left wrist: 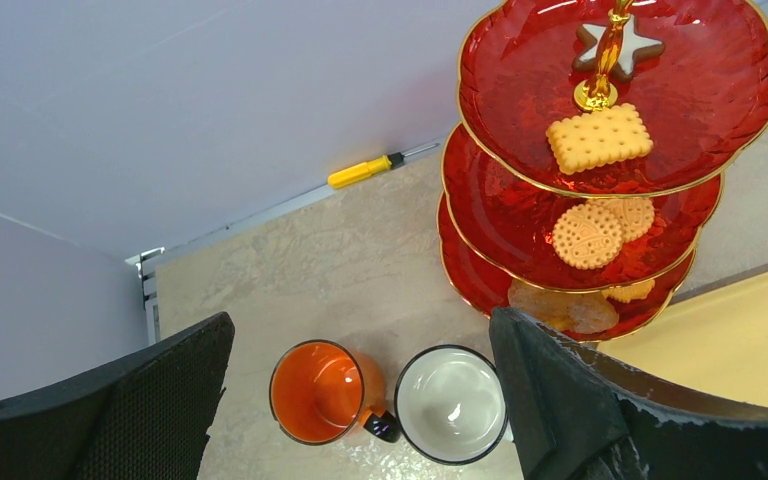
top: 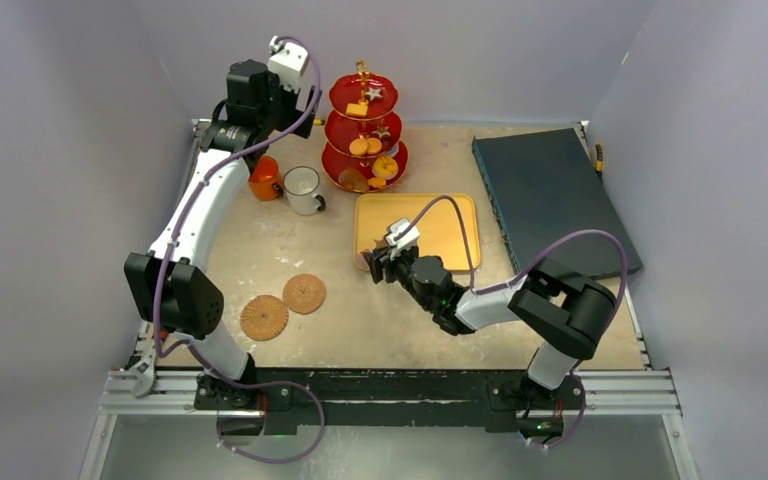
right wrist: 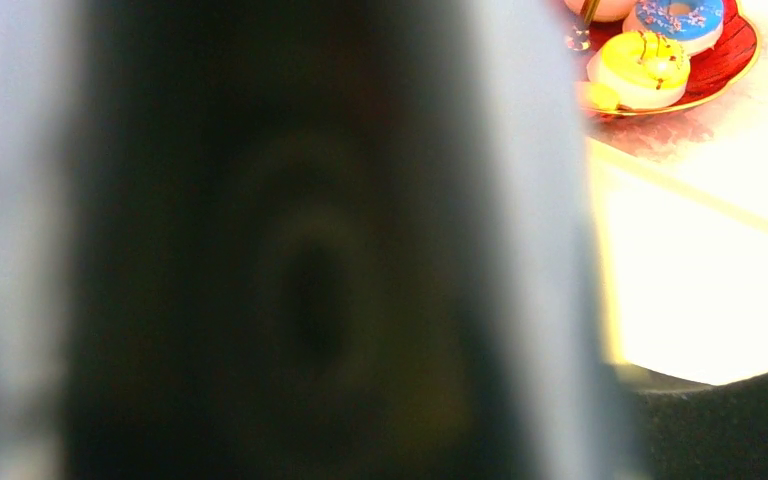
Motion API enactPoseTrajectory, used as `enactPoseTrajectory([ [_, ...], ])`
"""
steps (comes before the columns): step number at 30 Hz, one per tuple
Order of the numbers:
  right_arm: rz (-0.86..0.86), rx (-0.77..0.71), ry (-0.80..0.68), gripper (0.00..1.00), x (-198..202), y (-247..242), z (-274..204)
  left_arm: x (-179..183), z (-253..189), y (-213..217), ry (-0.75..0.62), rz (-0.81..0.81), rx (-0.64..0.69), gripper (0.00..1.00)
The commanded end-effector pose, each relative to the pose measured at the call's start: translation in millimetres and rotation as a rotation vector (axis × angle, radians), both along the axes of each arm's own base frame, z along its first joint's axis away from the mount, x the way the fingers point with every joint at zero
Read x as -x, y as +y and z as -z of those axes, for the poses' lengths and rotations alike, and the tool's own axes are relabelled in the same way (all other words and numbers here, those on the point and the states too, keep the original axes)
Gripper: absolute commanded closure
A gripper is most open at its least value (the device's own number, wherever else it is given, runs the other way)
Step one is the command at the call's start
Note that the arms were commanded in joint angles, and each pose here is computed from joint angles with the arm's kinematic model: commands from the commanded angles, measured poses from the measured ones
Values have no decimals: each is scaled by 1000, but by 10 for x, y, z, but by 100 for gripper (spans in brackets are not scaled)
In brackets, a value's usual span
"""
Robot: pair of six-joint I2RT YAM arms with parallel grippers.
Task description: Serve the afternoon tea
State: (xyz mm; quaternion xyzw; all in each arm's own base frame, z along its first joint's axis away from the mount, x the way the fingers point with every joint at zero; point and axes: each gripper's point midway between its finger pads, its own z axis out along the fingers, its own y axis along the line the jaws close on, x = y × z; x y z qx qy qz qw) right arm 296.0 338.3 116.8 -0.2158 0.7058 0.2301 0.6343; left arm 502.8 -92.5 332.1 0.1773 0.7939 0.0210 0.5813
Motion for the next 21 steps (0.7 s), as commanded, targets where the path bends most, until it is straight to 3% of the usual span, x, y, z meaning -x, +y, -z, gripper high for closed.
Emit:
enactPoseTrajectory([
  [1, 39, -2, -23, 35, -95, -66, -88, 86, -248, 24, -53, 7, 15, 1],
  [21, 131, 12, -65, 35, -424, -273, -170, 96, -276, 34, -59, 5, 12, 1],
])
